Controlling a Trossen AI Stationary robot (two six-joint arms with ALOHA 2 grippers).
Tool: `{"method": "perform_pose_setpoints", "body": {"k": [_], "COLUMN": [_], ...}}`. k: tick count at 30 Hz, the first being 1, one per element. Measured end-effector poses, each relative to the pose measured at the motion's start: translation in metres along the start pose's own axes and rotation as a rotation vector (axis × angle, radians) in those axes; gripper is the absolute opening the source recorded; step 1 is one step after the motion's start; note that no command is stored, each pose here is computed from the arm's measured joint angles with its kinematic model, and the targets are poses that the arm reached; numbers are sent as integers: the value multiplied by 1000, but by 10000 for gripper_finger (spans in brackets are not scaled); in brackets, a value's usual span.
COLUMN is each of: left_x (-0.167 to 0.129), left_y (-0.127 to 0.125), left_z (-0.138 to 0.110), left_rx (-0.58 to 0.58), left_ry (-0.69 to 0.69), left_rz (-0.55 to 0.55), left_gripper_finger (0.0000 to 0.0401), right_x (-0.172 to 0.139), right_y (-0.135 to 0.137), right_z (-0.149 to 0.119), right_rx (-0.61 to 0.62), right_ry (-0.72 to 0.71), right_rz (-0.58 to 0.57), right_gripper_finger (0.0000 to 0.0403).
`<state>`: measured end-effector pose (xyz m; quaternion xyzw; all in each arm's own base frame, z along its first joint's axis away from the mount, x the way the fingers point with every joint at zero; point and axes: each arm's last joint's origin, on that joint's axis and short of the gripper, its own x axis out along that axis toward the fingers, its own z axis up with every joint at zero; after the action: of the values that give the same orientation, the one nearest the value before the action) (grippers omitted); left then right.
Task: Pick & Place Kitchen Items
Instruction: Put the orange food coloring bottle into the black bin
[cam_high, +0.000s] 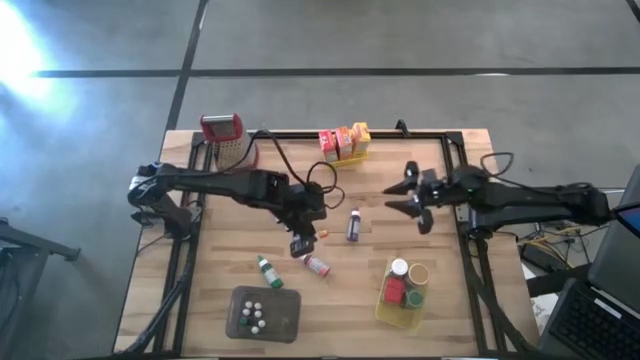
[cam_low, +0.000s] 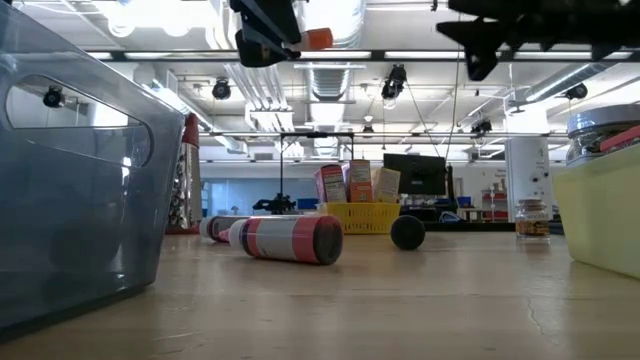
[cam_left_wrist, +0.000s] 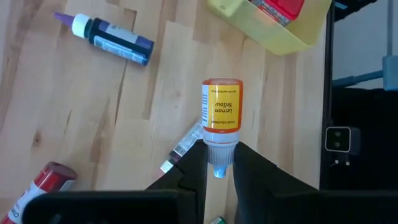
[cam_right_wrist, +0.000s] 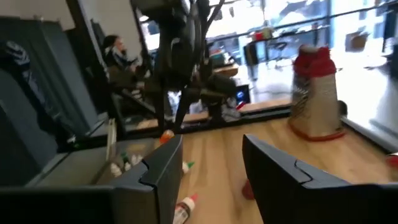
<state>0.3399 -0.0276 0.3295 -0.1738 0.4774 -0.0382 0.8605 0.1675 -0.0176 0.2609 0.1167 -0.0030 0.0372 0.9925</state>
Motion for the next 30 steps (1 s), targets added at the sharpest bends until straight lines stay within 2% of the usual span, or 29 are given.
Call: {"method": "perform_pose_setpoints", "body": {"k": [4, 8, 17, 25, 30], "left_x": [0, 0, -6, -5, 2], "left_y": [0, 1, 11, 13, 14], "left_z": [2, 3, 11, 14, 20], "left_rx": [42, 123, 109, 142, 177], "left_ry": [-24, -39, -98, -126, -142], "left_rz": [21, 49, 167, 236, 253], "left_gripper_finger": [65, 65, 65, 65, 65], "right_x": [24, 48, 84, 97, 102], "right_y": [-3, 0, 11, 8, 7], "right_z": [-10, -18, -17, -18, -20], "right_rx": [16, -17, -97, -126, -116], "right_ry": [53, 103, 155, 166, 180], "right_rz": [33, 70, 122, 1, -9], "right_gripper_finger": [155, 161, 195, 212, 208]}}
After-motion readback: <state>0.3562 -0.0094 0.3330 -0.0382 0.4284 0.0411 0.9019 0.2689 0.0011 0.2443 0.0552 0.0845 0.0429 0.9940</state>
